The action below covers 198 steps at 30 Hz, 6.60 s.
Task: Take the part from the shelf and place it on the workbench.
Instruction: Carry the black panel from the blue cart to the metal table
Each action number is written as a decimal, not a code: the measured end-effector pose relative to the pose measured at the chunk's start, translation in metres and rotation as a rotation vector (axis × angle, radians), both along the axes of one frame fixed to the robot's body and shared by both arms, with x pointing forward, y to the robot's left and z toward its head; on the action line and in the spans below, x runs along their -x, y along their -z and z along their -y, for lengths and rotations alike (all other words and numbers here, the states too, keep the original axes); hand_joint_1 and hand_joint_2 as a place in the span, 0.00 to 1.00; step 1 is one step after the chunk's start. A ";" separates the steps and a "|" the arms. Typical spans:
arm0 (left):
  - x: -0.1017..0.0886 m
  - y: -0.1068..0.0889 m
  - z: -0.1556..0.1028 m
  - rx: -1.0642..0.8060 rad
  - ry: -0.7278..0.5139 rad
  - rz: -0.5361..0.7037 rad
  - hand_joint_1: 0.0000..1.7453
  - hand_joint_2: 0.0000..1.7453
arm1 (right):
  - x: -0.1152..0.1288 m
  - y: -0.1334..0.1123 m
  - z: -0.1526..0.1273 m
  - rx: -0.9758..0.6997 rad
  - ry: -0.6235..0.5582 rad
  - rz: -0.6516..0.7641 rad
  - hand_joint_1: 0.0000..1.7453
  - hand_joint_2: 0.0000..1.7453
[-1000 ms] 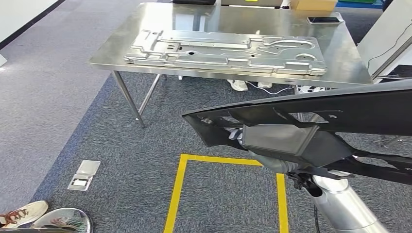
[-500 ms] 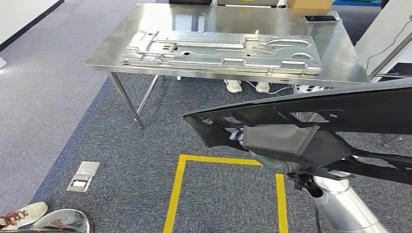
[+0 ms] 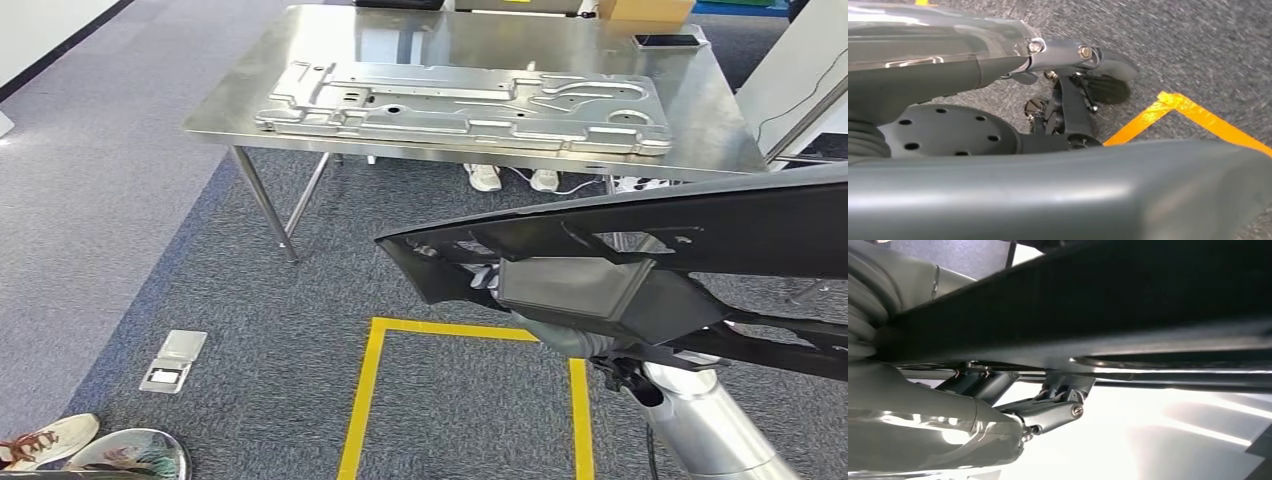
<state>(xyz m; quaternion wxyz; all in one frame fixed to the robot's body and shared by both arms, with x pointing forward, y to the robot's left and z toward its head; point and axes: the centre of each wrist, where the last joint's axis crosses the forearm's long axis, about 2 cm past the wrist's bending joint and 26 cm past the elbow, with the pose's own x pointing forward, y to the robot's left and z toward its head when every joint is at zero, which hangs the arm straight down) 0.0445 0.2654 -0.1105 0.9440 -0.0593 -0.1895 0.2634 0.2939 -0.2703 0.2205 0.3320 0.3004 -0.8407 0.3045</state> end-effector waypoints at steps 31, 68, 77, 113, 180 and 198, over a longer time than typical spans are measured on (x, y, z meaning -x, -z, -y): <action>0.000 0.000 0.000 0.000 0.000 0.000 0.00 1.00 | 0.000 0.000 0.000 -0.001 0.000 0.001 1.00 1.00; 0.000 0.000 0.000 0.000 0.000 0.000 0.00 1.00 | 0.001 0.001 0.000 0.001 0.001 -0.004 1.00 1.00; 0.000 0.000 0.000 0.000 0.000 0.000 0.00 1.00 | 0.000 0.001 0.000 0.001 0.001 -0.003 1.00 1.00; 0.000 0.000 0.001 0.001 0.000 -0.001 0.00 1.00 | 0.000 0.001 0.000 0.000 0.000 -0.003 1.00 1.00; 0.000 0.000 0.000 0.000 0.000 -0.001 0.00 1.00 | 0.000 0.000 0.000 0.000 -0.001 -0.001 1.00 1.00; 0.000 0.000 0.000 0.001 0.000 0.000 0.00 1.00 | 0.001 0.001 0.000 0.000 0.001 -0.004 1.00 1.00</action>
